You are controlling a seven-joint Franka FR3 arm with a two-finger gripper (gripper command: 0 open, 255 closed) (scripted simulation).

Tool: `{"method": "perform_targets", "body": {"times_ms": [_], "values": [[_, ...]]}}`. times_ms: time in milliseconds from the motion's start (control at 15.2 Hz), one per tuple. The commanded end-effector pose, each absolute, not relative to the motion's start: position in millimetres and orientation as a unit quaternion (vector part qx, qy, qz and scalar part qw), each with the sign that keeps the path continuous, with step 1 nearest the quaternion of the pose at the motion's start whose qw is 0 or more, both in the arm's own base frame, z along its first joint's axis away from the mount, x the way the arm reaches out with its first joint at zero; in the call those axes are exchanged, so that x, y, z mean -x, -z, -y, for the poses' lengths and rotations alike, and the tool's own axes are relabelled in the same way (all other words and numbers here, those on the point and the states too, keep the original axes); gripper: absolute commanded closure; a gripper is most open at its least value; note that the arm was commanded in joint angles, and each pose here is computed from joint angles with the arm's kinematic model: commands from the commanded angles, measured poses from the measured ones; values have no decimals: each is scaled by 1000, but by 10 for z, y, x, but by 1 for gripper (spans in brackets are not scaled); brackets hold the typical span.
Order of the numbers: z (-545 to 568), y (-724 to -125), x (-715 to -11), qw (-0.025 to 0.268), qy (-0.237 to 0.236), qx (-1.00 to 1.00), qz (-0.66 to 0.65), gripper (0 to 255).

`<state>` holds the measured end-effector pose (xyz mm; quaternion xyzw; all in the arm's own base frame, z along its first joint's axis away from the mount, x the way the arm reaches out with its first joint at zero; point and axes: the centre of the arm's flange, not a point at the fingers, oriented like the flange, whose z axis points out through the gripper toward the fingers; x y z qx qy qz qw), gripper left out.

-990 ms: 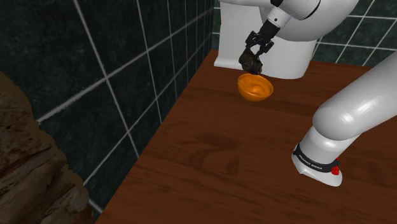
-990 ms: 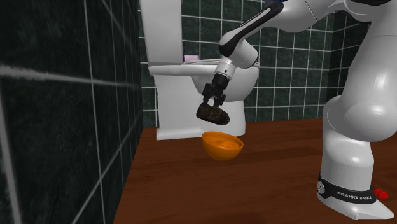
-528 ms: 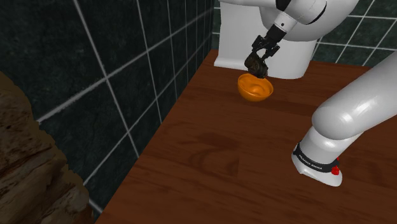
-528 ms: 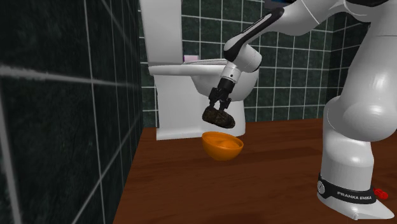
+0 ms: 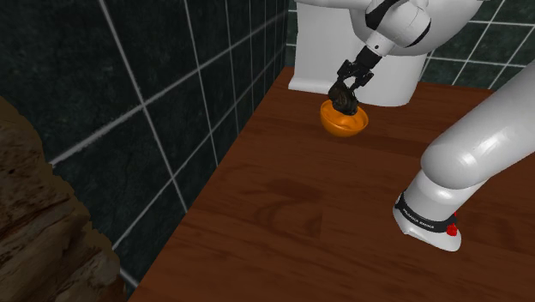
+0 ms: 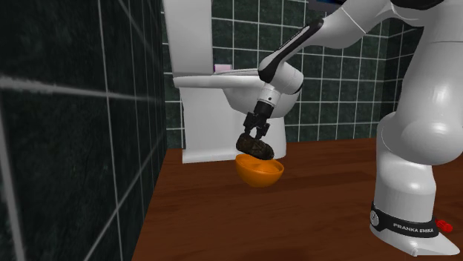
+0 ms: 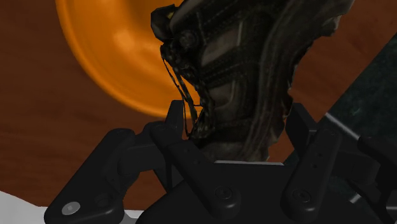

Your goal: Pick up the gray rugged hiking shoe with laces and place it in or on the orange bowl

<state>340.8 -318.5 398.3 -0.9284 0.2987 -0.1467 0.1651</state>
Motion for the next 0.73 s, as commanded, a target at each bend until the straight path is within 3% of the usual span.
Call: {"method": "perform_targets", "body": {"times_ms": [0,660], "values": [[3178,-3870,-3406,165,147,928,-299,255],[3178,-3720,-3406,165,147,928,-299,255]]}}
